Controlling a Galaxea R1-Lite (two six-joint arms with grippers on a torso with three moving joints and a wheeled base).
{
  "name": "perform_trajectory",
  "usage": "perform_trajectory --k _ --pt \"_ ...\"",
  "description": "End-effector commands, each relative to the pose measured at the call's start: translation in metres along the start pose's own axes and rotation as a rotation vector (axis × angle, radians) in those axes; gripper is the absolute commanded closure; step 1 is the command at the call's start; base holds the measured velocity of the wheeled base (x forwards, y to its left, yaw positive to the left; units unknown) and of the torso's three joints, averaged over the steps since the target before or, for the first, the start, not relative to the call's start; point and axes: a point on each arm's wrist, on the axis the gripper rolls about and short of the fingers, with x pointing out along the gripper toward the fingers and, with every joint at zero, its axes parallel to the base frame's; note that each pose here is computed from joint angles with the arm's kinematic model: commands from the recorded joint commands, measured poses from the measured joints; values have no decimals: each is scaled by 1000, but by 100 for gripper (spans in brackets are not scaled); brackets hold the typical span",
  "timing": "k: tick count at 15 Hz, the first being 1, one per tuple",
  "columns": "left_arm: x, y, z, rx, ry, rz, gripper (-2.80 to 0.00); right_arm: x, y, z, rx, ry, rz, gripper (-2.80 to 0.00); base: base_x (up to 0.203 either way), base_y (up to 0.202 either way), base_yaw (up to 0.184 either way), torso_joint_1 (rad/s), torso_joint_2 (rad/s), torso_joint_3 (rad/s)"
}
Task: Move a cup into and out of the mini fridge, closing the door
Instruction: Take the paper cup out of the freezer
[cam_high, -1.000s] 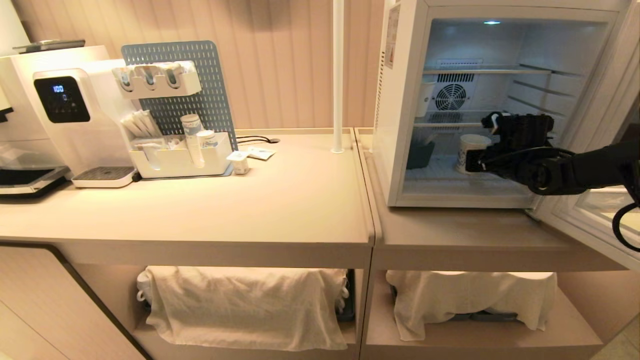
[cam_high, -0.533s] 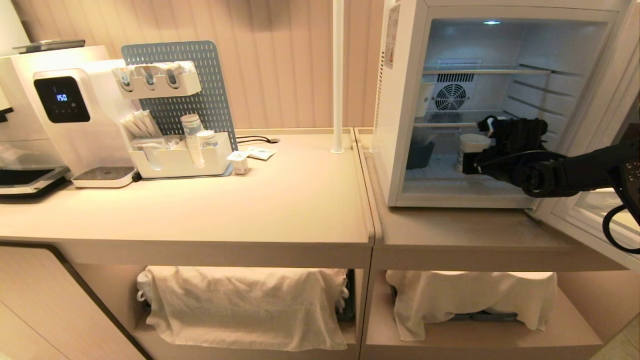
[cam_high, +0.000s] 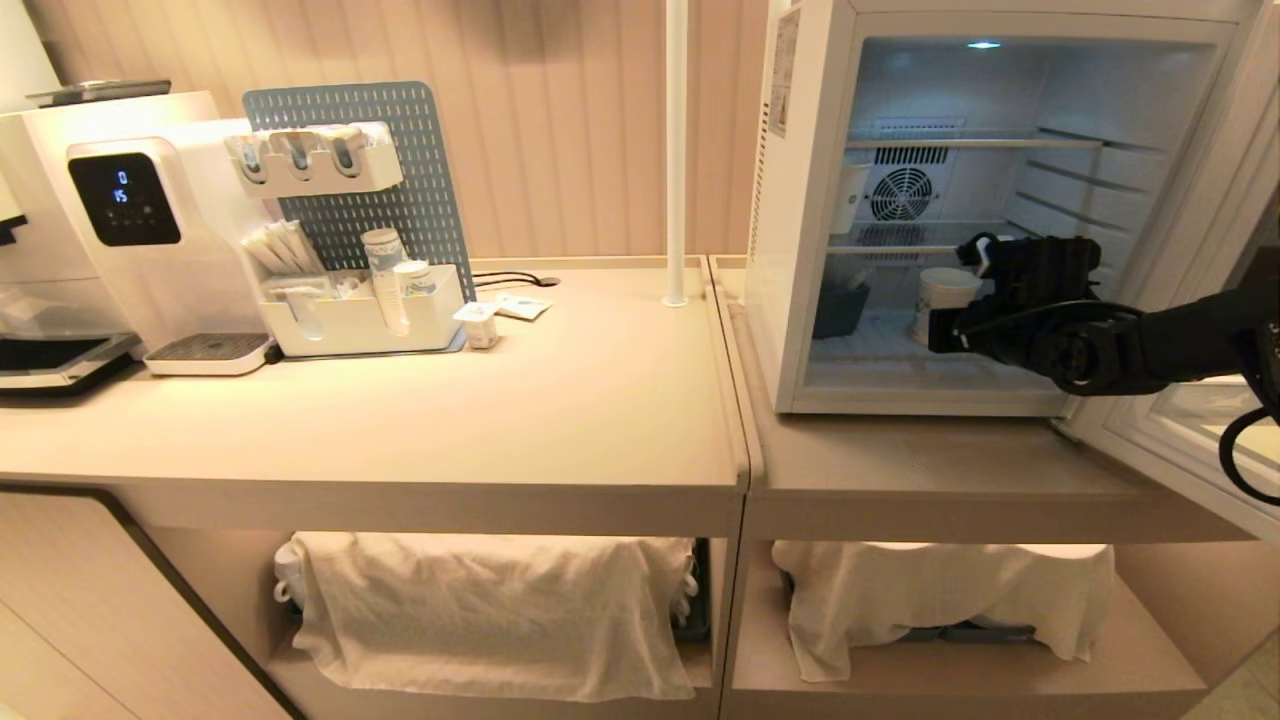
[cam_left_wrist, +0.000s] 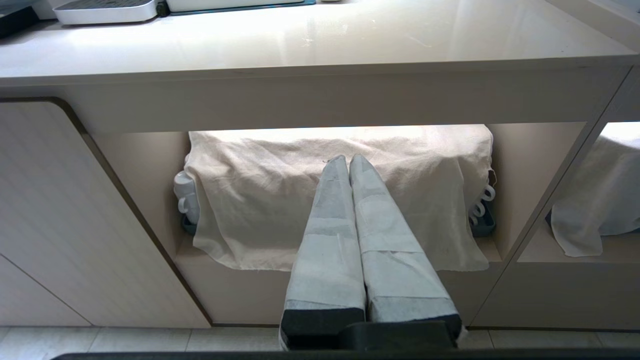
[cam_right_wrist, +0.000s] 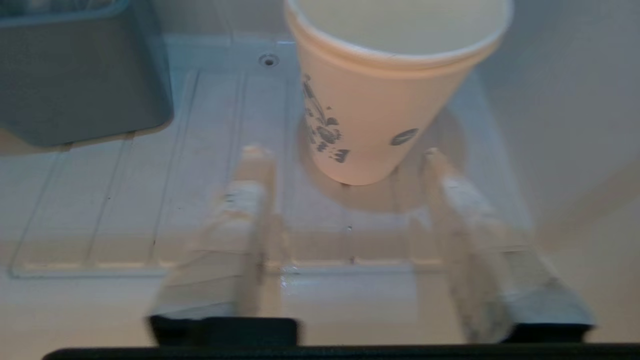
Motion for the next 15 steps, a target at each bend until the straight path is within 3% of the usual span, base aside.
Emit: perform_trajectory --k 1,6,10,15 --pt "0 0 0 0 0 -1 0 -5 -2 5 2 -9 -5 -280 0 0 0 0 0 0" --pt "0 0 0 0 0 -2 0 2 -2 5 11 -32 -8 -280 0 0 0 0 0 0" --pt "0 0 0 -1 0 -2 0 30 0 3 20 -102 -18 -280 0 0 0 0 0 0" --pt "0 0 0 -1 0 0 0 43 2 -5 21 -105 -18 -280 0 0 0 0 0 0"
